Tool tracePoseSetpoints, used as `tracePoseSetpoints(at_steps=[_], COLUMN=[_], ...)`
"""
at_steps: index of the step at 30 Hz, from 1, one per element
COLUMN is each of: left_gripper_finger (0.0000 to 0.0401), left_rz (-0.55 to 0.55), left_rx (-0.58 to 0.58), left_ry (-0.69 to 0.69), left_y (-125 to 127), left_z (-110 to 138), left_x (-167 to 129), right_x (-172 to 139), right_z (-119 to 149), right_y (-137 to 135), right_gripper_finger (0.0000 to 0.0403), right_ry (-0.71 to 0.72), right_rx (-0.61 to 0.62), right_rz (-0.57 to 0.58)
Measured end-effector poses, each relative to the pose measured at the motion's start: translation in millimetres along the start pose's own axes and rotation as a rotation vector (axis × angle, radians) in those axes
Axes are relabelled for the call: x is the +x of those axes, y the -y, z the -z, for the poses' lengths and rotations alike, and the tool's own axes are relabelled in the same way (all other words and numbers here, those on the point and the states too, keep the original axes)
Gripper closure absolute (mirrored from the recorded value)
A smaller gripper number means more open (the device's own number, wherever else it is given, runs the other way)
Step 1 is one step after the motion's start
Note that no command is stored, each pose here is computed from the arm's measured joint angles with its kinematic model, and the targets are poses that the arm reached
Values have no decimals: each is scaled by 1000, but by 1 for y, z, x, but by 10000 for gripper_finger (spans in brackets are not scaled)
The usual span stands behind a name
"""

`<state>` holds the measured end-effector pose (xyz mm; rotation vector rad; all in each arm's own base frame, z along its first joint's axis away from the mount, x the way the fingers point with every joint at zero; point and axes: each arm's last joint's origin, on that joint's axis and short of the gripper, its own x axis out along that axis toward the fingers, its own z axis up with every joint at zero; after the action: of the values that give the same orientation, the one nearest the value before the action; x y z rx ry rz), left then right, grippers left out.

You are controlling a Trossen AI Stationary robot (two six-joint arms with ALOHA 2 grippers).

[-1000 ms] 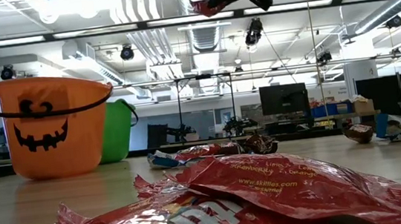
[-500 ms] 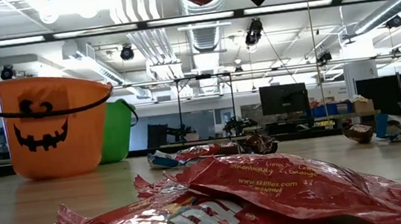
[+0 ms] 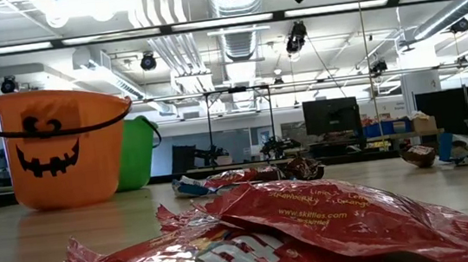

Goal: Organize candy in baskets
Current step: Put the red candy into the black bucket

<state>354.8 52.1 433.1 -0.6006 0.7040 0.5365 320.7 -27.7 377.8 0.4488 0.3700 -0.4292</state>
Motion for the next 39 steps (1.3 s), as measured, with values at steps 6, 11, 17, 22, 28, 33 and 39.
tracePoseSetpoints(at_steps=[6,11,17,22,28,33,39], left_gripper_finger=[290,358,392,398,400,401,401], left_rz=[6,8,14,24,33,37,38], left_rx=[16,19,28,26,25,29,35], left_ry=[-15,-15,-18,-25,-29,-30,-31], left_y=[1,0,0,1,1,1,1], left_z=[1,0,0,0,0,0,0], left_x=[4,3,3,3,3,3,2], right_x=[0,0,0,0,-1,-1,-1], right_z=[1,1,2,2,2,3,5], right_y=[0,1,1,1,1,2,3], right_gripper_finger=[394,394,394,394,382,342,282], right_ry=[-4,-7,-15,-19,-24,-39,-52], right_rx=[-7,-11,-16,-38,-51,-62,-65], right_rz=[2,5,9,11,3,7,16])
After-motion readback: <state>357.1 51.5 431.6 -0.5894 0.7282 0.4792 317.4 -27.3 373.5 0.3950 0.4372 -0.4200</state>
